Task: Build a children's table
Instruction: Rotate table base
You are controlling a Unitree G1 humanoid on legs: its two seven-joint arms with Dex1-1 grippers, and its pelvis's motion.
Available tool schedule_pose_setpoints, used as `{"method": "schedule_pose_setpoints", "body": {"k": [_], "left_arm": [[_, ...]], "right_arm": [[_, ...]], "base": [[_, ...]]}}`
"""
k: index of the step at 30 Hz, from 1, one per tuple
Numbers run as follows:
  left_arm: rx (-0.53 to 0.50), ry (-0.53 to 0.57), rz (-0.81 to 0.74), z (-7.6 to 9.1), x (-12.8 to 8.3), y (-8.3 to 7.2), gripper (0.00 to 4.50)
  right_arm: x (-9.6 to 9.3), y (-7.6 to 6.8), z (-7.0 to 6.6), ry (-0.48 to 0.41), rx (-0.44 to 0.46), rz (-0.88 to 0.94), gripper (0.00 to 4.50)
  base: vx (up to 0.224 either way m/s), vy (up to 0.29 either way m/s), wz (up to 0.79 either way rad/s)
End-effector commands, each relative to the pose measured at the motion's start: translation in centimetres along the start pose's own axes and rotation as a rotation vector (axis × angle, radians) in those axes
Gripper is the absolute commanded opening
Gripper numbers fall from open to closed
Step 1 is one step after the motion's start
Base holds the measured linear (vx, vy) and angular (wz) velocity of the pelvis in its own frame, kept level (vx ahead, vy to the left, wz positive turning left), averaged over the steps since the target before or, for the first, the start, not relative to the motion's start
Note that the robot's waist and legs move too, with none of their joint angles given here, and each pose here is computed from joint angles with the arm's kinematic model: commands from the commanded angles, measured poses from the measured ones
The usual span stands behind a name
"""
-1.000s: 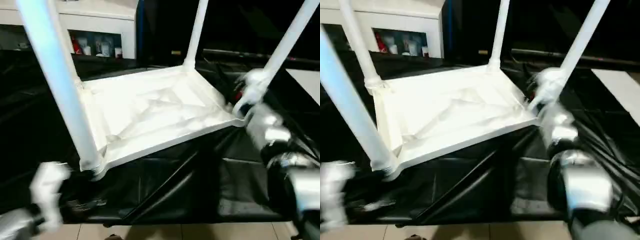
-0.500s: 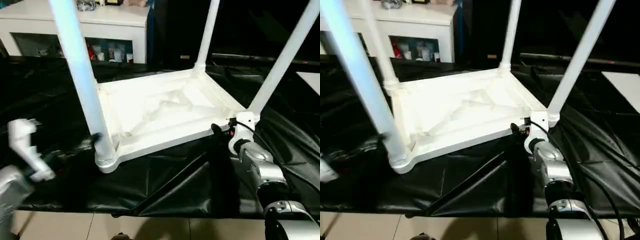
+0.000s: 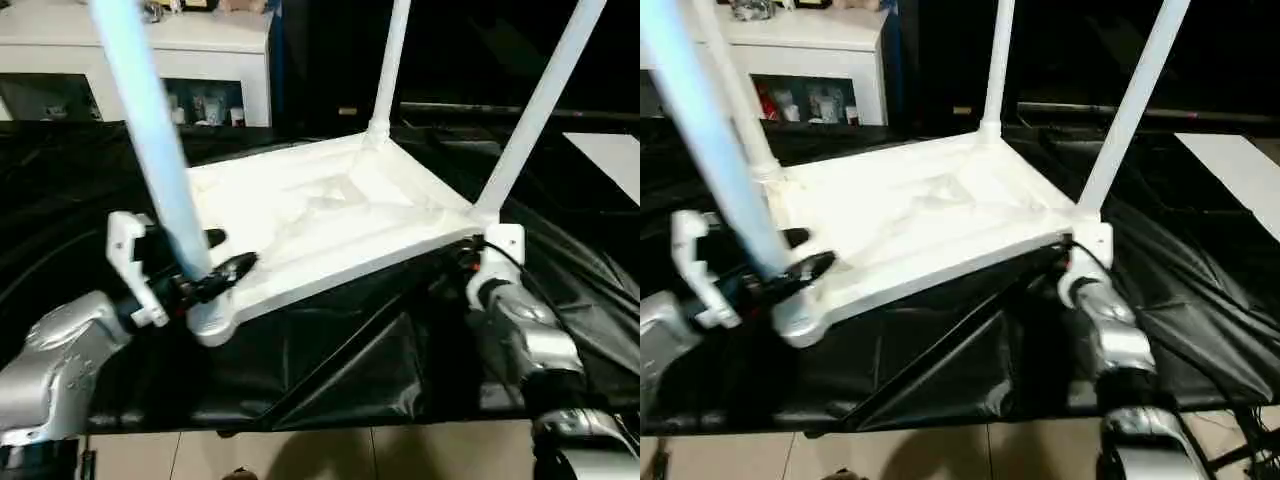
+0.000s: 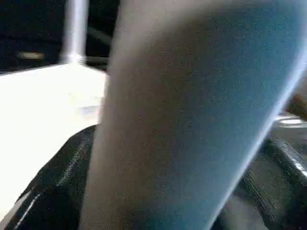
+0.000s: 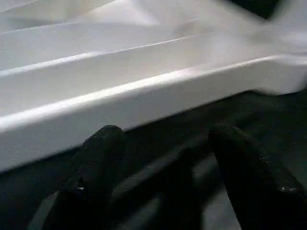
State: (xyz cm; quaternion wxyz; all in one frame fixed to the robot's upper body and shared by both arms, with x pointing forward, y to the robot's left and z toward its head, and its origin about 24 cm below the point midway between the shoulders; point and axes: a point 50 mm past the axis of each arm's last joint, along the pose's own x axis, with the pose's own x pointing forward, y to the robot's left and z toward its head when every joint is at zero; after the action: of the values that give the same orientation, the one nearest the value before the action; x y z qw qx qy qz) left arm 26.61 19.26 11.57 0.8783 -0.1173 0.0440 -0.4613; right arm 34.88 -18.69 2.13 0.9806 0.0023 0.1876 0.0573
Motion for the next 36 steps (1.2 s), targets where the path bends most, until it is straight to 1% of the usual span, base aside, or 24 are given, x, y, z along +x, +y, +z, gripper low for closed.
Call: {"method": "schedule_pose_setpoints", "body": {"k": [1, 2, 3, 4, 6, 8, 10, 12, 13, 15, 17, 22, 24, 25, 26, 27, 29, 30, 31, 32, 33, 34, 35, 36], "left_arm": [[-0.003, 0.002, -0.201, 0.9, 1.8, -2.3, 4.47], [-0.003, 0.002, -0.201, 0.9, 1.8, -2.3, 4.47], [-0.021, 0.031, -0.319, 1.0, 2.7, -3.6, 4.47], [-0.021, 0.032, -0.32, 1.0, 2.7, -3.6, 4.47], [-0.025, 0.071, -0.428, 0.9, 3.9, -4.8, 4.47], [-0.023, 0.083, -0.468, 0.8, 4.5, -5.3, 4.47], [-0.029, 0.069, -0.524, 0.5, 6.1, -6.2, 4.47], [-0.021, 0.078, -0.56, 0.0, 7.7, -6.9, 4.47], [-0.014, 0.084, -0.564, -0.1, 8.0, -7.0, 4.47], [0.018, 0.093, -0.551, -0.4, 9.4, -7.1, 4.47], [0.04, 0.101, -0.539, -0.6, 10.3, -6.9, 4.47], [0.045, 0.095, -0.548, -0.6, 11.1, -7.1, 4.47], [0.052, 0.085, -0.582, -0.7, 11.8, -7.7, 4.47], [0.052, 0.083, -0.585, -0.7, 11.9, -7.8, 4.47], [0.055, 0.074, -0.601, -0.7, 12.5, -8.2, 4.47], [0.055, 0.071, -0.602, -0.7, 12.6, -8.2, 4.47], [0.059, 0.067, -0.598, -0.7, 12.7, -8.3, 4.47], [0.07, 0.059, -0.577, -0.6, 12.8, -8.0, 4.47], [0.081, 0.051, -0.548, -0.5, 12.7, -7.6, 4.47], [0.081, 0.051, -0.548, -0.5, 12.7, -7.6, 4.47], [0.089, 0.046, -0.526, -0.4, 12.6, -7.3, 4.47], [0.097, 0.046, -0.51, -0.4, 12.4, -6.9, 4.47], [0.097, 0.046, -0.51, -0.4, 12.4, -6.9, 4.47], [0.107, 0.05, -0.495, -0.4, 11.9, -6.5, 4.47]], "right_arm": [[0.7, 1.2, 0.7, -0.007, -0.024, 0.045, 3.21], [0.7, 1.2, 0.7, -0.007, -0.024, 0.045, 3.21], [1.3, 2.5, 1.3, -0.007, -0.032, 0.088, 3.21], [1.3, 2.5, 1.3, -0.007, -0.032, 0.088, 3.21], [1.9, 4.2, 2.1, -0.02, -0.052, 0.146, 3.21], [2.1, 5.0, 2.6, -0.027, -0.064, 0.173, 3.21], [2.3, 6.6, 3.0, -0.033, -0.084, 0.227, 3.21], [2.5, 8.0, 3.2, -0.032, -0.101, 0.275, 3.21], [2.5, 8.3, 3.2, -0.032, -0.108, 0.283, 3.21], [2.6, 9.2, 3.2, -0.034, -0.123, 0.305, 3.21], [2.6, 9.6, 3.2, -0.038, -0.13, 0.321, 3.21], [2.5, 10.0, 3.0, -0.039, -0.121, 0.365, 3.21], [2.4, 10.8, 2.9, -0.038, -0.093, 0.442, 3.21], [2.4, 10.9, 2.9, -0.039, -0.094, 0.451, 3.21], [2.3, 11.8, 3.2, -0.058, -0.11, 0.493, 3.21], [2.3, 12.0, 3.3, -0.069, -0.117, 0.498, 3.21], [2.3, 12.1, 3.5, -0.08, -0.106, 0.501, 3.21], [2.3, 11.9, 4.3, -0.122, -0.09, 0.486, 3.21], [2.3, 11.4, 5.1, -0.171, -0.067, 0.468, 3.21], [2.3, 11.4, 5.1, -0.171, -0.067, 0.468, 3.21], [2.3, 10.9, 5.7, -0.207, -0.053, 0.45, 3.21], [2.4, 10.0, 6.2, -0.234, -0.056, 0.405, 3.21], [2.4, 10.0, 6.2, -0.234, -0.056, 0.405, 3.21], [2.5, 7.2, 6.4, -0.231, -0.094, 0.256, 3.21]], "base": [[0.0, 0.0, 0.0], [0.0, 0.0, 0.0], [0.0, 0.0, 0.0], [0.0, 0.0, 0.0], [0.0, 0.0, 0.0], [0.0, 0.0, 0.0], [0.0, 0.0, 0.0], [0.0, 0.0, 0.0], [0.0, 0.0, 0.0], [0.0, 0.0, 0.0], [0.063, -0.042, 0.12], [0.023, -0.012, 0.03], [0.0, 0.0, 0.0], [0.0, 0.0, 0.0], [0.0, 0.0, 0.0], [0.0, 0.0, 0.0], [0.0, 0.0, 0.0], [0.0, 0.0, 0.0], [0.0, 0.0, 0.0], [0.0, 0.0, 0.0], [0.0, 0.0, 0.0], [0.0, 0.0, 0.0], [0.0, 0.0, 0.0], [0.0, 0.0, 0.0]]}}
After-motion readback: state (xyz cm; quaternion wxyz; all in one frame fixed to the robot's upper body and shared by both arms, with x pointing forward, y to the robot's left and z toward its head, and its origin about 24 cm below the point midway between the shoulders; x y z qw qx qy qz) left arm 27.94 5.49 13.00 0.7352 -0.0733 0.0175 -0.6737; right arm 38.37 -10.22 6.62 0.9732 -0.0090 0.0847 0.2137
